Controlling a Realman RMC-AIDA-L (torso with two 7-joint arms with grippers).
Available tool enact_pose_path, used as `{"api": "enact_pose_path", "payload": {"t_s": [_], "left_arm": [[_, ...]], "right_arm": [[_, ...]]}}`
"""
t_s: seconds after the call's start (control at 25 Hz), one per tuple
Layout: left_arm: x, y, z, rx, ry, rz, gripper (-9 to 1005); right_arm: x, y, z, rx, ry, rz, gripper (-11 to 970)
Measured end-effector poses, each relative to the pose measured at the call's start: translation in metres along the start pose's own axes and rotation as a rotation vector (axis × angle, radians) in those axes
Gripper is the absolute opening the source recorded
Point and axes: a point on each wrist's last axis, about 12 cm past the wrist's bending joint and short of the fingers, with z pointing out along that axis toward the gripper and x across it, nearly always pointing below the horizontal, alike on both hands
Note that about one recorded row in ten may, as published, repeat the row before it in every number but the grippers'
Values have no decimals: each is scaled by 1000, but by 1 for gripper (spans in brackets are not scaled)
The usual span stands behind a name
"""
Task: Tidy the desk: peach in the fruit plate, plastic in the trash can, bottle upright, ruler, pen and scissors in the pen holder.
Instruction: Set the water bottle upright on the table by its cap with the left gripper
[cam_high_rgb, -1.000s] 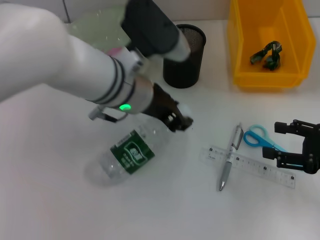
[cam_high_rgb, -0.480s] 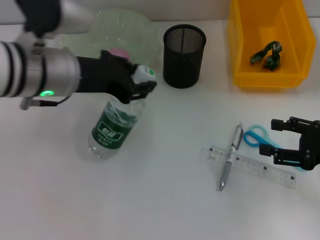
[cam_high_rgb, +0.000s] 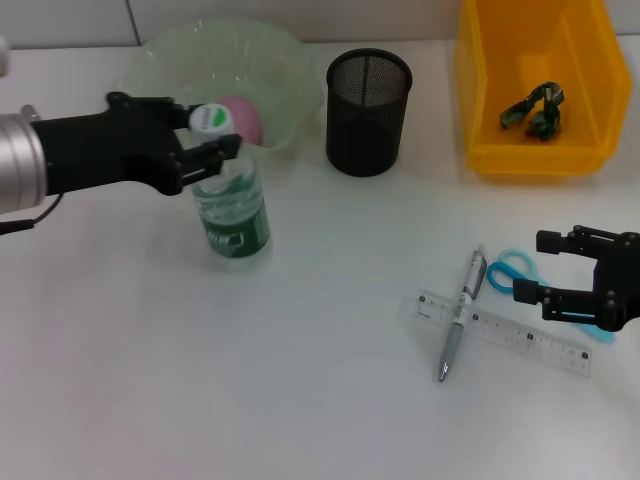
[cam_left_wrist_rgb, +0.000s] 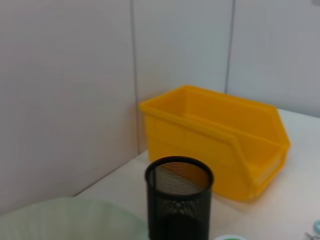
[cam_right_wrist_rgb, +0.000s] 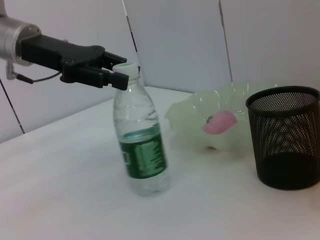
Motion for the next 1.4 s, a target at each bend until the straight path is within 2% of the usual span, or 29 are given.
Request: {"api": "enact_pose_path", "payload": {"t_s": [0.08, 0.36, 1.04, 1.4], "left_arm": [[8, 5, -3, -10, -14, -26, 459], [12, 8, -1, -8, -17, -31, 474], [1, 12, 1, -5, -41, -8, 509], [2, 13, 2, -8, -43, -10, 527]], "right_arm": [[-1, 0, 1, -3, -1, -3, 792], [-3, -1, 3, -8, -4, -6, 792], [-1, 0, 3, -15, 6, -1, 791], [0, 0, 2, -13, 7, 0, 791]]}}
